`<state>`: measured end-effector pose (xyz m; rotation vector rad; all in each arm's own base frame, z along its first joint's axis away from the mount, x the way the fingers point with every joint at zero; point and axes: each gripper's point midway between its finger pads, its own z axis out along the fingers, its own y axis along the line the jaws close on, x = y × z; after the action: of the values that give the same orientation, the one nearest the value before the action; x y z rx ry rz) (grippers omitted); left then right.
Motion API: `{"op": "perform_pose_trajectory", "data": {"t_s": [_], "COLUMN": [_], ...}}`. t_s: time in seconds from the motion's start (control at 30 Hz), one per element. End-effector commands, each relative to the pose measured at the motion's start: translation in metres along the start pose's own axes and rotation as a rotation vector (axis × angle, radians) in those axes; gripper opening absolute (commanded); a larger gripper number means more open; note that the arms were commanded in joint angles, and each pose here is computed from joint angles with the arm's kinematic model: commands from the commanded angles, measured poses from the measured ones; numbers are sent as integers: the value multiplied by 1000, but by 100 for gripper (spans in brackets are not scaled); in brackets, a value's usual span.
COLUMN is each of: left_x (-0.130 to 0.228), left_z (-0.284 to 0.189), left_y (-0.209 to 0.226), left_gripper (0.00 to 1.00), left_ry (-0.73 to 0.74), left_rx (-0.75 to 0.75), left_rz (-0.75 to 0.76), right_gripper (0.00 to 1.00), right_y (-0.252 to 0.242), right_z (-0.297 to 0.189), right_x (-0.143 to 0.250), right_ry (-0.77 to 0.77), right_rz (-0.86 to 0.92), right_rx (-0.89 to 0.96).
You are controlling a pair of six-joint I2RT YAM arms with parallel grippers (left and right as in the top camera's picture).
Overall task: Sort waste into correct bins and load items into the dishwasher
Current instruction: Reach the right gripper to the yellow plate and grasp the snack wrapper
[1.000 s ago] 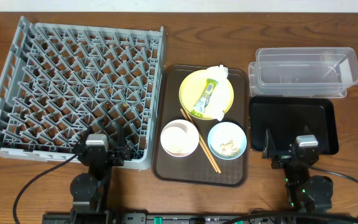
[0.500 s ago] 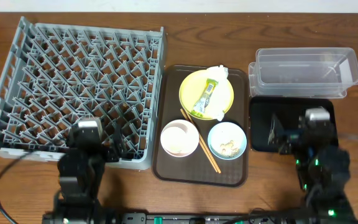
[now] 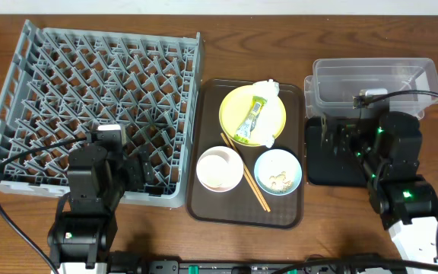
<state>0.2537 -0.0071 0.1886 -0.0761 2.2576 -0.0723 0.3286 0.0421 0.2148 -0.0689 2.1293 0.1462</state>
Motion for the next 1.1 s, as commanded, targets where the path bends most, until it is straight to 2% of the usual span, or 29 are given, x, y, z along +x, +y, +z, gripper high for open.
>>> {"op": "perform_pose_trajectory", "data": {"t_s": [0.0,0.37,0.63,0.77,1.07], "left_x": [-11,-11,-11,-11,-11], "left_z": [-7,-7,-7,-7,-6], "left_y": [0,0,0,0,0], "left_gripper": [88,88,88,88,88], "left_ry": [-29,-29,-29,-29,-29], "left_rx": [2,2,1,1,1], "left_rz": [-7,-7,-7,-7,-8], "right_gripper": [99,99,96,92,89], "right_y": [8,52,96,119,159], "right_z": [0,18,61,92,156], "right_x": [-13,-25,-33,-13,64], "right_ry": [-36,53,201,279,438], "right_rz": [41,9,-39,-28,-3], "right_rx": [-44,-144,-204,-223,-201]}}
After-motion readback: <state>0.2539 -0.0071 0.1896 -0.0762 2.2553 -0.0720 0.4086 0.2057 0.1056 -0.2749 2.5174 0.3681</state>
